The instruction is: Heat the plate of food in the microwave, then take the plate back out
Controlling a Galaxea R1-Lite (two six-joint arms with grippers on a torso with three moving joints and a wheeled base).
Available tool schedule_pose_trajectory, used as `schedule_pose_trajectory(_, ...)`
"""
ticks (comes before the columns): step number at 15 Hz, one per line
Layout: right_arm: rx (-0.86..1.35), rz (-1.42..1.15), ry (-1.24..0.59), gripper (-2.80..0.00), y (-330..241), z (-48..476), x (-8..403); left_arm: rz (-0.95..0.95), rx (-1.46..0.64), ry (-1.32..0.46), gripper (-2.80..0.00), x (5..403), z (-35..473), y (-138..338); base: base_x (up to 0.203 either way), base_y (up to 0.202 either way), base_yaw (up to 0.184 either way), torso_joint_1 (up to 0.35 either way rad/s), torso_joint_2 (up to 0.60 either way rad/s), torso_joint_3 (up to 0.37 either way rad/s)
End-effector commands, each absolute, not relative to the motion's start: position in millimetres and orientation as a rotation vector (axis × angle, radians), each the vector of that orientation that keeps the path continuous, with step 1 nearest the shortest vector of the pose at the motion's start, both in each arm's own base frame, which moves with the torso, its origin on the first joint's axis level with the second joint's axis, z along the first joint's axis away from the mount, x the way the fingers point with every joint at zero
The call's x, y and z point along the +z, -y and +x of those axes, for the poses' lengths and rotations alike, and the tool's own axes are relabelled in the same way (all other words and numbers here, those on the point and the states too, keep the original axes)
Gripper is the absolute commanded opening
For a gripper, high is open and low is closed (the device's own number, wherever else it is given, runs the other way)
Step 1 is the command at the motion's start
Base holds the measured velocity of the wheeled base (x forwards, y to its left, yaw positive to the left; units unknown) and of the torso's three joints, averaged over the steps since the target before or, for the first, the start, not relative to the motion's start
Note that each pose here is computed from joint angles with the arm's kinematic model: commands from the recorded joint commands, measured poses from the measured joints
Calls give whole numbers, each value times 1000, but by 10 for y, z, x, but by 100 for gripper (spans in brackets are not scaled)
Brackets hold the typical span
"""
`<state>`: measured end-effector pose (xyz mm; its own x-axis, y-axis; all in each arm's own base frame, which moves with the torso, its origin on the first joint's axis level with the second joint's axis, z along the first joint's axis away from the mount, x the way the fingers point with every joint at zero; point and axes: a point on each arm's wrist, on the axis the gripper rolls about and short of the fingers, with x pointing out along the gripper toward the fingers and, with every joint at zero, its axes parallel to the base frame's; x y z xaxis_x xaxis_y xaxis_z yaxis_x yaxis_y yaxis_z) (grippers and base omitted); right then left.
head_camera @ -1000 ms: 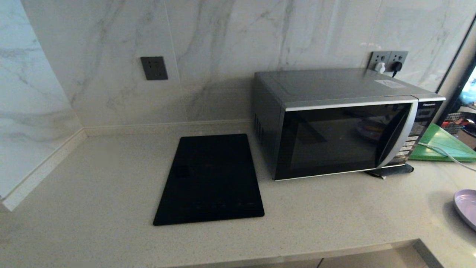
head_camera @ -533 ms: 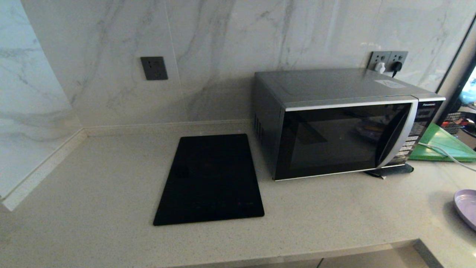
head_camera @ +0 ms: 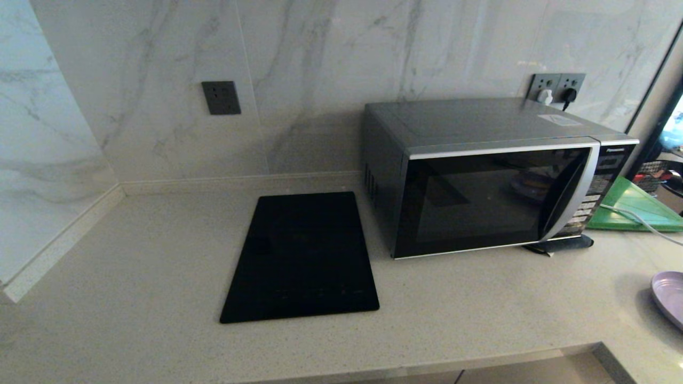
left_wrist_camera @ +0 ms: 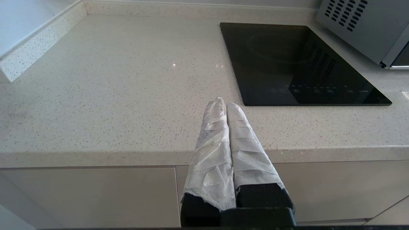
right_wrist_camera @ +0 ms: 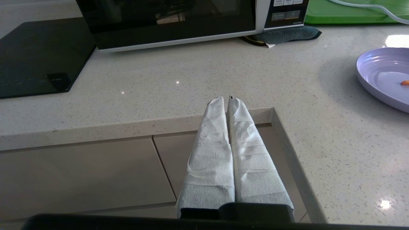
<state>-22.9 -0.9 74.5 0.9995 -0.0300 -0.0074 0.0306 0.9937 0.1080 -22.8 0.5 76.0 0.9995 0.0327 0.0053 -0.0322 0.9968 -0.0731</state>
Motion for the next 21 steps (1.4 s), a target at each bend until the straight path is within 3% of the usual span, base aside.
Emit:
schedule_pose_trajectory(1, -30, 109, -9, -280, 9, -228, 744, -74, 34, 6, -280, 761, -227, -6, 0, 0, 0, 0, 0, 0)
schedule_pose_trajectory(21, -30, 109, -9, -280, 9, -228, 744, -74, 34, 6, -280, 761, -227, -6, 0, 0, 0, 0, 0, 0)
